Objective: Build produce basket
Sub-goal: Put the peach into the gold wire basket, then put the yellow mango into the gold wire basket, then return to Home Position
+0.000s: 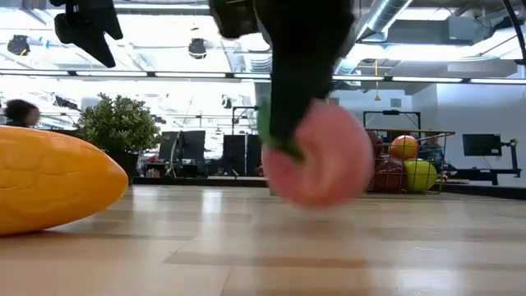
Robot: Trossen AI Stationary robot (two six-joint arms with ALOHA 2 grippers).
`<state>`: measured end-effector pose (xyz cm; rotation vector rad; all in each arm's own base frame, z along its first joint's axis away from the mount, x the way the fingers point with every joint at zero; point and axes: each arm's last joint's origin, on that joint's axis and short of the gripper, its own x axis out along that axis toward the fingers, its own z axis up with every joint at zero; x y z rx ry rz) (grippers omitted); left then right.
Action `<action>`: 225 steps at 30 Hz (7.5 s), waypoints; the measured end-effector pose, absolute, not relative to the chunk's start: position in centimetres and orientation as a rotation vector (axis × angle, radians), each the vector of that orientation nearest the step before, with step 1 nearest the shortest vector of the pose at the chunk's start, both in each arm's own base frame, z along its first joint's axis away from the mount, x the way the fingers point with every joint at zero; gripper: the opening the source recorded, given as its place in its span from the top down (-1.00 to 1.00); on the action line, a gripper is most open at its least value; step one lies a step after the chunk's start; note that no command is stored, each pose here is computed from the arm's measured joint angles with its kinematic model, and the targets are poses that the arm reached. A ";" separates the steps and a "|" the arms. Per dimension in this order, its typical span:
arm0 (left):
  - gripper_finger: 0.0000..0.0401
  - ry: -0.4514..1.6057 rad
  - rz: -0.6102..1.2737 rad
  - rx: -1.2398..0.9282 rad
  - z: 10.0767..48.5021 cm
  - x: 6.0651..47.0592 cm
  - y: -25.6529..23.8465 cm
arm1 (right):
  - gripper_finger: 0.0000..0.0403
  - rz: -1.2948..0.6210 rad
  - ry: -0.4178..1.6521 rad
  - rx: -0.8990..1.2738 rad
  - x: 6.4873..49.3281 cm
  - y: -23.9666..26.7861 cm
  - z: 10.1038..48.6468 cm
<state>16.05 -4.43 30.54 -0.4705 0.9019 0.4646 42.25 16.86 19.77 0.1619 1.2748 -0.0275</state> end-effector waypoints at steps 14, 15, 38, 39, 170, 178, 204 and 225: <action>-0.73 0.874 0.508 -0.505 30.6 16.1 -4.4 | -0.39 -0.329 1.217 -0.036 36.7 2.2 32.4; -0.73 0.873 0.511 -0.510 30.6 16.1 -4.3 | -0.39 -0.365 1.203 -0.025 36.0 1.0 33.1; -0.73 0.810 0.634 -0.591 30.6 16.3 -3.3 | -0.40 -0.967 1.017 0.326 21.6 -20.2 29.0; -0.73 0.808 0.637 -0.595 30.6 16.3 -3.2 | -0.40 -0.959 1.021 0.340 21.6 -20.6 28.7; -0.73 0.872 0.787 -0.448 30.2 14.5 -2.4 | -0.31 -0.281 1.300 0.215 29.1 -19.6 29.3; -0.73 0.804 0.838 -0.454 30.3 14.6 -2.3 | -0.32 -0.288 1.367 -0.006 27.5 -22.3 27.7; -0.73 0.777 0.867 -0.503 30.3 14.6 -2.3 | -0.84 -0.192 1.495 -0.091 28.1 -22.4 26.3; -0.73 0.614 0.779 -0.483 35.1 15.0 -2.2 | -0.97 -0.423 1.145 -0.038 22.1 -18.2 40.6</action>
